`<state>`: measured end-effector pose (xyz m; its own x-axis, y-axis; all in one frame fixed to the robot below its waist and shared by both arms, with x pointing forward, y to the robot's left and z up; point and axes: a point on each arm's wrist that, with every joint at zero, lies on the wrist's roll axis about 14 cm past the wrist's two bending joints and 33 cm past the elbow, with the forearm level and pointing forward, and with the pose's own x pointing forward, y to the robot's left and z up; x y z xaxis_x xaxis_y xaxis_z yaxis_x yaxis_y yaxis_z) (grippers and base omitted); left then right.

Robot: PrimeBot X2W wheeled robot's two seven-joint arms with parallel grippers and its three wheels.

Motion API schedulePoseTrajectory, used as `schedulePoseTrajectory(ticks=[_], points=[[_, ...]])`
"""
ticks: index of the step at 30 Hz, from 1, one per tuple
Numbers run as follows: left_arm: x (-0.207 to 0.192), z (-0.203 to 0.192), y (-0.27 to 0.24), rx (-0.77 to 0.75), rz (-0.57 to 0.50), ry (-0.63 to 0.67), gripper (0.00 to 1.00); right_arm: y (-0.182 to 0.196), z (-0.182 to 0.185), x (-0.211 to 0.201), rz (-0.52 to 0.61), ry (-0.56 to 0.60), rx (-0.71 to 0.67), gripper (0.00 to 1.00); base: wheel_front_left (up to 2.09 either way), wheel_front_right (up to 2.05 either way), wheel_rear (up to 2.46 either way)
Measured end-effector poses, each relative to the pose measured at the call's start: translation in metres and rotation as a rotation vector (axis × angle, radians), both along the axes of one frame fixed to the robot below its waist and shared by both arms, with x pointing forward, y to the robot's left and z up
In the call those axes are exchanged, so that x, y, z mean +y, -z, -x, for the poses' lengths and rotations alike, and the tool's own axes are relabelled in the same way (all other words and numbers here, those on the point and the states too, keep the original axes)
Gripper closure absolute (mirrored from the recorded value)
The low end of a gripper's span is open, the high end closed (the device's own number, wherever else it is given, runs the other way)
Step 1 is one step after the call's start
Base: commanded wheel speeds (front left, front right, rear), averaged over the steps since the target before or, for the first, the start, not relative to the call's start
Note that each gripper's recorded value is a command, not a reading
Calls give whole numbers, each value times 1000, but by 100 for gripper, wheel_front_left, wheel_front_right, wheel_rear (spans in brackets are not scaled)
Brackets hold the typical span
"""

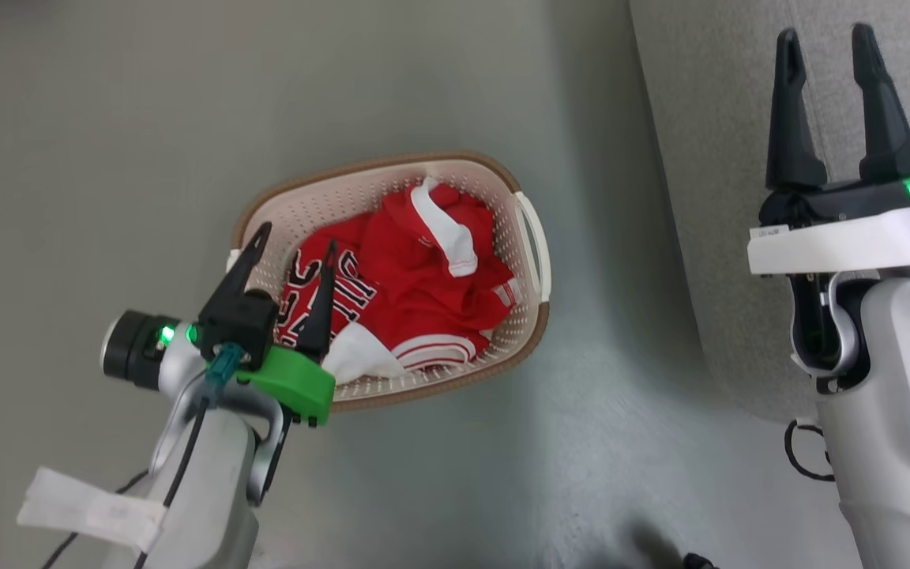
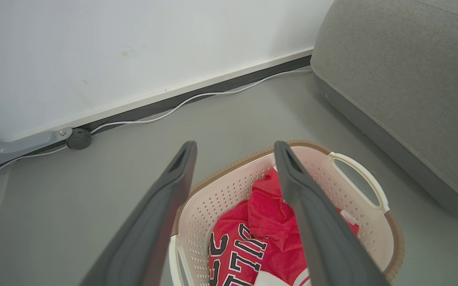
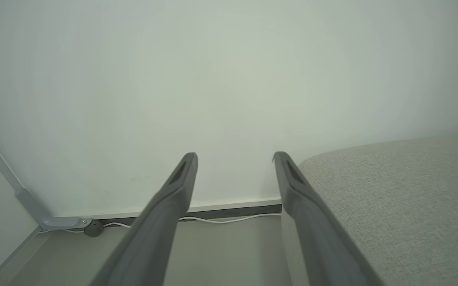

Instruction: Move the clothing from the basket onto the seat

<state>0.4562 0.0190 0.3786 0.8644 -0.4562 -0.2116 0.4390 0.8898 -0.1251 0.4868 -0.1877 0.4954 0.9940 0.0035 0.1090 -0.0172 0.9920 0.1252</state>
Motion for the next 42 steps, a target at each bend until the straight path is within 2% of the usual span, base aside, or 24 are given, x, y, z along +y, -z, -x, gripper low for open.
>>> schedulePoseTrajectory(ticks=[7,24,32,42], points=[[-25,-25,27,32,4,66,0,17,-17,-8,10,15,17,0,0,0,0],[-81,-42,119,171,-17,252,0,63,-58,-32,44,58,50,0,0,0,0],[-96,-26,159,251,-16,310,0,89,-61,-41,56,78,97,0,0,0,0],[-109,-39,173,244,-28,350,0,101,-57,-47,67,89,128,0,0,0,0]])
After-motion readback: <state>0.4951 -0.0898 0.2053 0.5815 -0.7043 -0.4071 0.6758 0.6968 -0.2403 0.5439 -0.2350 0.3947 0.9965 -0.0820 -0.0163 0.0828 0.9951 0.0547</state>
